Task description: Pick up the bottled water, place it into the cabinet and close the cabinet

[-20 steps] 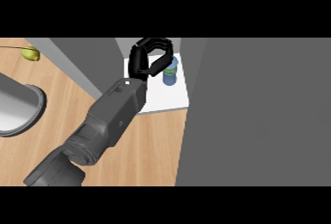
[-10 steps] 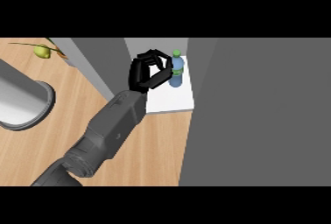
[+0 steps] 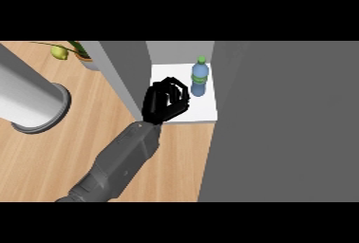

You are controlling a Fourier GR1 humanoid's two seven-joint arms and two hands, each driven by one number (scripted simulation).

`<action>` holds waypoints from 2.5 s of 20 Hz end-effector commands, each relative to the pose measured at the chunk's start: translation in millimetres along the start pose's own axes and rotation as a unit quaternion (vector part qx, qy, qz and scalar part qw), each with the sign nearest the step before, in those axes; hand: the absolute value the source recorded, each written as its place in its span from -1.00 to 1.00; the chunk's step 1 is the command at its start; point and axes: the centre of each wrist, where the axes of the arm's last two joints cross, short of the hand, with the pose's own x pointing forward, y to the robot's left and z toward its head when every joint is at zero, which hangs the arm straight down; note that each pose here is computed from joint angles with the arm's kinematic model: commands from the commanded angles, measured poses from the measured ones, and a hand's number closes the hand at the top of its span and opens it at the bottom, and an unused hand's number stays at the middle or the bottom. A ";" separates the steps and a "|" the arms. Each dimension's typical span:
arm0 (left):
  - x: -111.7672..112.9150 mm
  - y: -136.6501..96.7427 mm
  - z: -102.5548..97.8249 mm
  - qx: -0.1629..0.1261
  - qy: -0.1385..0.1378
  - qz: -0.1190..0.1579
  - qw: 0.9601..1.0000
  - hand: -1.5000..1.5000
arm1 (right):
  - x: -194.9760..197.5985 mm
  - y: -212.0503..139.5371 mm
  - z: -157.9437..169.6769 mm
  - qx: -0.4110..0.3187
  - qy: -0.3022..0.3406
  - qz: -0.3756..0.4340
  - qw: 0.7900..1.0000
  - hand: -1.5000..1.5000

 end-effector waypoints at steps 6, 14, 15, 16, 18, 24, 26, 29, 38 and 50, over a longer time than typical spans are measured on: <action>-5.5 2.4 50.7 -0.046 0.032 0.073 0.996 1.00 | 17.5 39.0 2.8 0.056 0.012 -0.010 0.998 1.00; 26.1 45.2 92.9 -0.080 0.034 0.056 0.995 -1.00 | 28.3 51.5 2.9 0.062 0.001 -0.012 0.998 1.00; 14.2 65.1 114.7 -0.072 0.039 0.059 0.995 -1.00 | 30.4 56.5 6.9 0.065 0.004 -0.008 0.998 1.00; 20.3 53.4 120.8 -0.081 0.044 0.069 0.993 -1.00 | 26.6 46.3 -5.6 0.081 0.005 0.003 0.997 1.00; 35.9 63.5 116.1 -0.103 0.058 0.079 0.990 -1.00 | 34.4 55.5 -9.3 0.093 -0.012 0.023 0.995 1.00; 66.6 103.4 167.6 -0.067 0.036 0.052 0.996 -1.00 | 25.1 71.6 -7.0 0.149 0.027 -0.031 0.988 1.00; 79.2 113.0 162.1 -0.050 0.015 0.034 0.998 -1.00 | 31.4 81.2 -2.5 0.168 0.009 -0.043 0.985 1.00; 96.5 147.3 178.5 -0.045 0.023 0.016 0.999 -1.00 | 27.9 95.5 -9.2 0.197 0.014 -0.066 0.978 1.00; 145.8 188.3 193.6 -0.057 -0.002 -0.053 0.997 -1.00 | 20.0 127.3 -36.9 0.237 0.009 -0.108 0.966 1.00; 182.4 198.4 197.3 -0.069 0.004 -0.055 0.996 -1.00 | 9.0 198.6 -91.2 0.298 0.011 -0.160 0.941 1.00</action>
